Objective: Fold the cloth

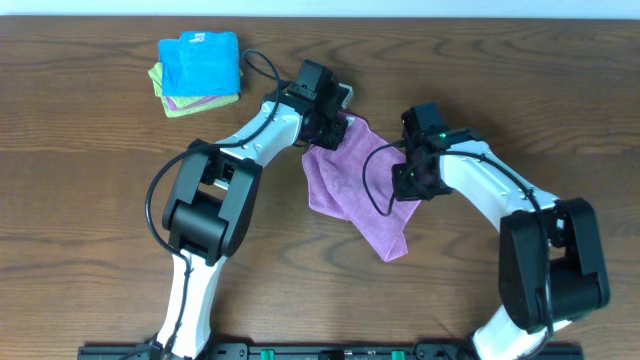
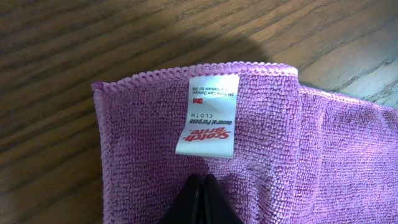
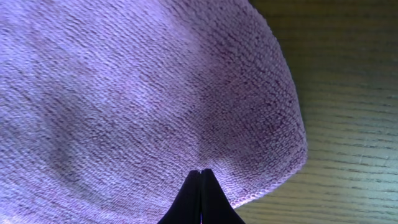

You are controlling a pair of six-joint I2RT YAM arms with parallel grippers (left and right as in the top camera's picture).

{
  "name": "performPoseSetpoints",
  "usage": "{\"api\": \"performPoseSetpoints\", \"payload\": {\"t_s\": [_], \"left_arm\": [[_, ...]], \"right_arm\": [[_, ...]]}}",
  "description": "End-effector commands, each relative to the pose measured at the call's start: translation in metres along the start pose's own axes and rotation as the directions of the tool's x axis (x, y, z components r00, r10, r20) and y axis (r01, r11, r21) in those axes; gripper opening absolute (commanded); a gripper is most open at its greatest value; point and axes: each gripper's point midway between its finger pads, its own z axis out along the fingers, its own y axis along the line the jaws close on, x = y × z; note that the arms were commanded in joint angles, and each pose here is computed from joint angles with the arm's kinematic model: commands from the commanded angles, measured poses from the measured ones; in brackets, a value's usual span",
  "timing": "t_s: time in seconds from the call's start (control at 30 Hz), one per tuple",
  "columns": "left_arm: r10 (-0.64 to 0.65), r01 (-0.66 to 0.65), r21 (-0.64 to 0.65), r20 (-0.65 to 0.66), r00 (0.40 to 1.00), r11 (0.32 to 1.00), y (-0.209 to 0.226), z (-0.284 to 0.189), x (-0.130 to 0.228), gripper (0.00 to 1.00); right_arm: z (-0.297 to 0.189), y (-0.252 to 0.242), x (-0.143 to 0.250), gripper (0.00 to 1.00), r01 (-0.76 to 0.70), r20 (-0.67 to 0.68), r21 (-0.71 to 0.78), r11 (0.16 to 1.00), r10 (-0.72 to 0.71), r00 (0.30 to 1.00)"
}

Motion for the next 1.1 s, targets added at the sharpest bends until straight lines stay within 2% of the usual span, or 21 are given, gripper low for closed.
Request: {"api": "performPoseSetpoints", "payload": {"t_s": [0.0, 0.23, 0.33, 0.57, 0.8, 1.07], "left_arm": [[-0.001, 0.000, -0.011, -0.059, 0.998, 1.000, 0.006, 0.014, 0.017, 0.06], [-0.015, 0.013, -0.032, -0.069, 0.997, 0.999, 0.009, 0.014, 0.020, 0.06], [-0.036, 0.030, -0.073, -0.089, 0.995, 0.997, 0.016, 0.013, 0.025, 0.05], [-0.050, 0.040, -0.078, -0.123, 0.991, 0.996, 0.016, 0.012, 0.034, 0.06], [-0.093, 0.058, -0.162, -0.213, 0.973, 0.985, 0.029, 0.006, 0.058, 0.06], [-0.177, 0.124, -0.189, -0.293, 0.939, 0.974, 0.030, -0.001, 0.082, 0.06]], "right_arm": [[0.004, -0.002, 0.002, 0.02, -0.014, 0.004, 0.023, 1.000, 0.014, 1.000], [0.014, -0.005, -0.004, 0.02, -0.021, 0.017, 0.028, 0.999, 0.020, 1.000], [0.021, -0.010, -0.003, 0.02, -0.035, 0.002, 0.033, 0.999, 0.035, 0.999], [0.046, -0.021, 0.002, 0.02, -0.056, -0.047, 0.056, 0.997, 0.059, 0.997], [0.052, -0.042, -0.010, 0.02, -0.074, -0.006, 0.110, 0.991, 0.075, 0.997], [0.046, -0.077, -0.028, 0.01, -0.162, 0.046, 0.103, 0.981, 0.158, 0.986]]}}
